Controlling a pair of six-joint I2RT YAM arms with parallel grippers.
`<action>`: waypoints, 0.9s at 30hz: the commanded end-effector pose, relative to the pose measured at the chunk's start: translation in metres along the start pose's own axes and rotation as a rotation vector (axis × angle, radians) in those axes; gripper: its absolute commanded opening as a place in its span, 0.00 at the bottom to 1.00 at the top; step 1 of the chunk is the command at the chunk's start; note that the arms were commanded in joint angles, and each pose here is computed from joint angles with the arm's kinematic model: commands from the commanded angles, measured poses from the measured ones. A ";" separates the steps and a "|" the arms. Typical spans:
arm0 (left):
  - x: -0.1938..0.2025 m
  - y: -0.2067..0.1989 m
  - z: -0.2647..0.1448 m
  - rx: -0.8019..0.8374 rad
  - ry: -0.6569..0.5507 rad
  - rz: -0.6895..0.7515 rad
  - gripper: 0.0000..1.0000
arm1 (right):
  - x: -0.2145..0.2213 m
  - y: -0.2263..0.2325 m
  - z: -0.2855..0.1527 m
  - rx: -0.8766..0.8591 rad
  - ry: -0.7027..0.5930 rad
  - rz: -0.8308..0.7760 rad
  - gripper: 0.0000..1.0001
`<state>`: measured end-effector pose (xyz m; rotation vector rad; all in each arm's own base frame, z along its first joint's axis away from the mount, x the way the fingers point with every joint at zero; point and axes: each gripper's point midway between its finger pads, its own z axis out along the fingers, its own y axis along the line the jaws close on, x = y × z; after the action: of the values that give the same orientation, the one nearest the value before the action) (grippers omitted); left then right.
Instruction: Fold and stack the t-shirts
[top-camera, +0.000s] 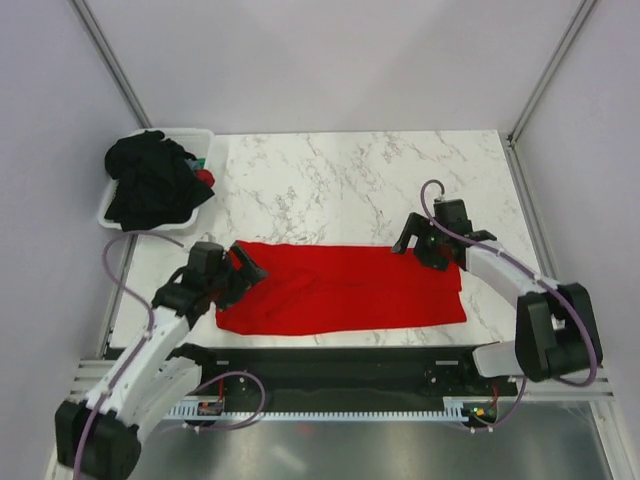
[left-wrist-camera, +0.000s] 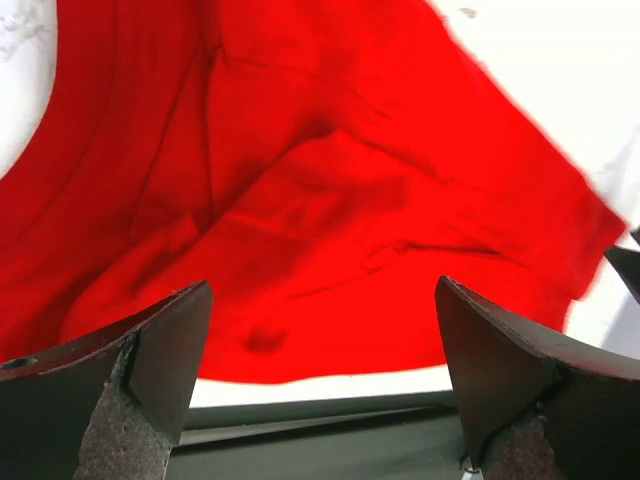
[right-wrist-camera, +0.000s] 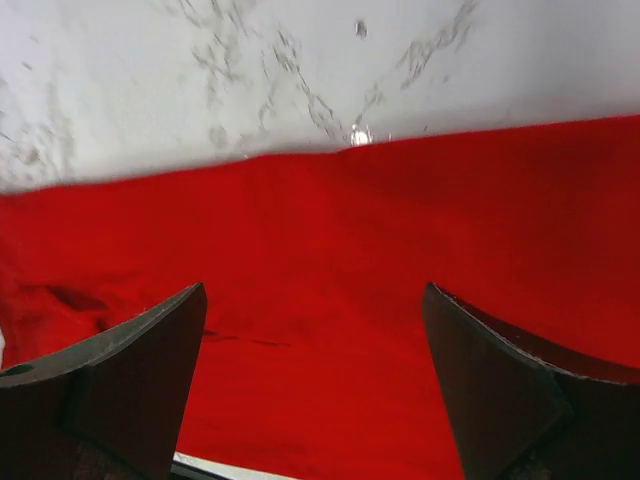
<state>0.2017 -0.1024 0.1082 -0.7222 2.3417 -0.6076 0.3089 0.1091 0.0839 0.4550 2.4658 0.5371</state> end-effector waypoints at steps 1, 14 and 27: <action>-0.004 -0.012 0.034 0.019 0.027 0.032 1.00 | 0.025 -0.007 0.020 0.035 0.088 -0.021 0.95; 0.025 -0.016 0.157 -0.191 0.238 0.147 1.00 | 0.121 -0.053 0.024 0.149 0.281 0.057 0.97; -0.097 -0.232 0.275 -0.009 0.272 0.364 1.00 | 0.241 0.140 -0.051 -0.329 0.496 -0.187 0.98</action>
<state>0.5178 -0.2729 0.0457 -0.4327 2.5971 -0.5596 0.1551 0.2791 0.0468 0.0750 2.7036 0.9518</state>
